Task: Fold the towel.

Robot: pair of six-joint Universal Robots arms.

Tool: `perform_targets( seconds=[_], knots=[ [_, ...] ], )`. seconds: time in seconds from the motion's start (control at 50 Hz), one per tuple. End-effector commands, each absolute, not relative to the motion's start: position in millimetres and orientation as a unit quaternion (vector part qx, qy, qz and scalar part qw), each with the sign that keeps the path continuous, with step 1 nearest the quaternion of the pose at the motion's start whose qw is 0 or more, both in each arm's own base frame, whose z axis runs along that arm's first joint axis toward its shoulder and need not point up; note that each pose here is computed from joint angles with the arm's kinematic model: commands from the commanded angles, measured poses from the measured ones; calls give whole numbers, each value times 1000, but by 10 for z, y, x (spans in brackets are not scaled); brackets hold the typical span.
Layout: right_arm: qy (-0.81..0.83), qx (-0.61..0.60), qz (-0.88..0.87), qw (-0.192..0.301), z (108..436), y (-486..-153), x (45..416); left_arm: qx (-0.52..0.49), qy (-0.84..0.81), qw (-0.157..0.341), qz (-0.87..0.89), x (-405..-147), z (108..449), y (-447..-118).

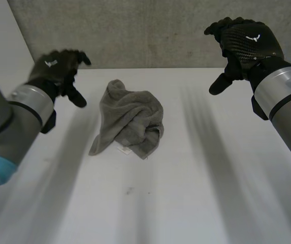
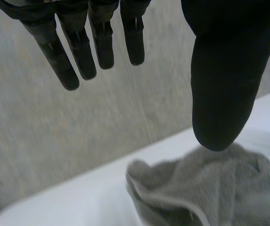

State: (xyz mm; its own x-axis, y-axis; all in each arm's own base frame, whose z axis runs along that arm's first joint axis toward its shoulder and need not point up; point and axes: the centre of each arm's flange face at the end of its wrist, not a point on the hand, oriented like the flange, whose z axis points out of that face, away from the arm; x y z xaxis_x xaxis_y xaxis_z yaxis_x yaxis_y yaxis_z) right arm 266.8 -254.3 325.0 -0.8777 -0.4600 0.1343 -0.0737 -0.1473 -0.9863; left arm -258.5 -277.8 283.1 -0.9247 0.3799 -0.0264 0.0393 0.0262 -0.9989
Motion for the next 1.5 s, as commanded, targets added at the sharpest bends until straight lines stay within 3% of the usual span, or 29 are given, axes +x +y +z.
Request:
perform_targets(
  seconds=[0.02,0.08,0.18,0.46,0.6,0.82,1.0,1.1,1.22,1.26,1.32,1.5],
  knots=[
    [647,-211,-721,131,3176,-2580,2686,-88,-763,151,622,-2585,2291,-3062],
    [651,-212,-717,131,3128,-2604,2697,-10,-795,187,577,-2538,1944,-3235],
    [653,-212,-716,130,3116,-2616,2696,45,-813,206,543,-2468,1687,-3344],
    [663,-215,-705,128,3004,-2662,2717,101,-835,249,481,-2615,1147,-3477],
    [667,-217,-701,126,2959,-2686,2726,91,-837,293,453,-2765,1079,-3429],
    [677,-249,-687,87,2709,-2893,2778,86,-836,316,440,-2795,1463,-3170],
    [690,-270,-664,99,2331,-3174,2955,83,-834,316,445,-2651,1742,-2930],
    [677,-322,-640,169,2084,-3284,3199,63,-828,341,441,-2533,2011,-2472],
    [673,-339,-621,215,1912,-3281,3385,28,-819,368,439,-2483,2180,-2106],
    [677,-335,-602,259,1779,-3188,3605,7,-805,379,457,-2437,2342,-1911],
    [685,-331,-577,297,1608,-3068,3811,4,-797,383,467,-2411,2411,-1841],
    [694,-351,-528,340,1271,-2792,4068,1,-772,393,501,-2332,2616,-1720]
  ],
)
